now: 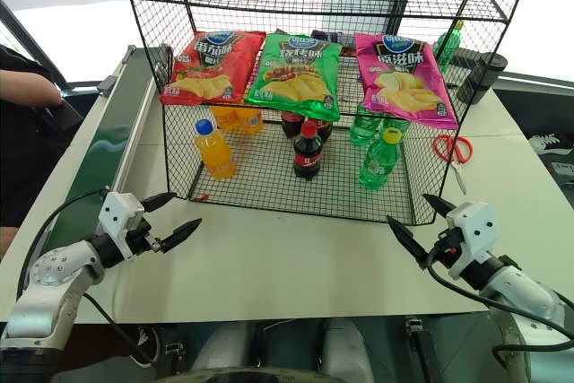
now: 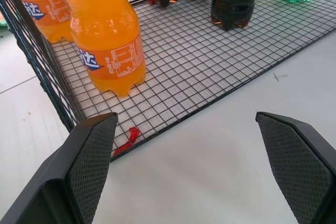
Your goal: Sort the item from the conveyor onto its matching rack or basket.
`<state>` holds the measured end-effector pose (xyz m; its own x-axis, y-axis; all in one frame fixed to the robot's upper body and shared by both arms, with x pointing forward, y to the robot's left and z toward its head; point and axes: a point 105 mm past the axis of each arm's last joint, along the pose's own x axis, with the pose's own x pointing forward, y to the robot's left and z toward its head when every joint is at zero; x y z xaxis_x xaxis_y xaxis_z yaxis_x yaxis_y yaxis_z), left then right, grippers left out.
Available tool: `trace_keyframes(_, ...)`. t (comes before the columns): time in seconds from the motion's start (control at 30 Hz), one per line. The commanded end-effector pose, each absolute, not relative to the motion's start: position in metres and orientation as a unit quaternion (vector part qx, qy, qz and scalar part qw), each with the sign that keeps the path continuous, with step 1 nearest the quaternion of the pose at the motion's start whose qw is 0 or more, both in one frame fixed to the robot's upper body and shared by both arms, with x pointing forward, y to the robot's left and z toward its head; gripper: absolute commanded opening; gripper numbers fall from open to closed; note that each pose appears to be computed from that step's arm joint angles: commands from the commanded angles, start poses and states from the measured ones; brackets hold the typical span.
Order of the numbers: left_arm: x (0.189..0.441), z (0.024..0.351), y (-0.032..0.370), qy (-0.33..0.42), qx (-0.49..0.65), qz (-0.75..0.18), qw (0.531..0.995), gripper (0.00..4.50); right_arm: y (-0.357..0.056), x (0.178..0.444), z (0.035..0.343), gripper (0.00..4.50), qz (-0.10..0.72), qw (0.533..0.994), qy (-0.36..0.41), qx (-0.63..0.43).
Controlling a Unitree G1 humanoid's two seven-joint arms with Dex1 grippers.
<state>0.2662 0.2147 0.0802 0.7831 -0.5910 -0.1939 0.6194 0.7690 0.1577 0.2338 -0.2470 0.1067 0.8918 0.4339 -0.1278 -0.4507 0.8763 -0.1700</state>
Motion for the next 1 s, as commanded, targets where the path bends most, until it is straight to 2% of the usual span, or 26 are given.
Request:
trace_keyframes(0.03,0.268,0.093,0.219,0.043,0.121,-0.315,0.94,4.5,-0.249,0.237,0.12,4.47,0.226,0.968,0.017,-0.11)
trace_keyframes(1.0,0.273,0.093,0.219,0.035,0.127,-0.283,0.95,4.5,-0.243,0.259,0.123,4.47,0.247,0.962,-0.003,-0.113)
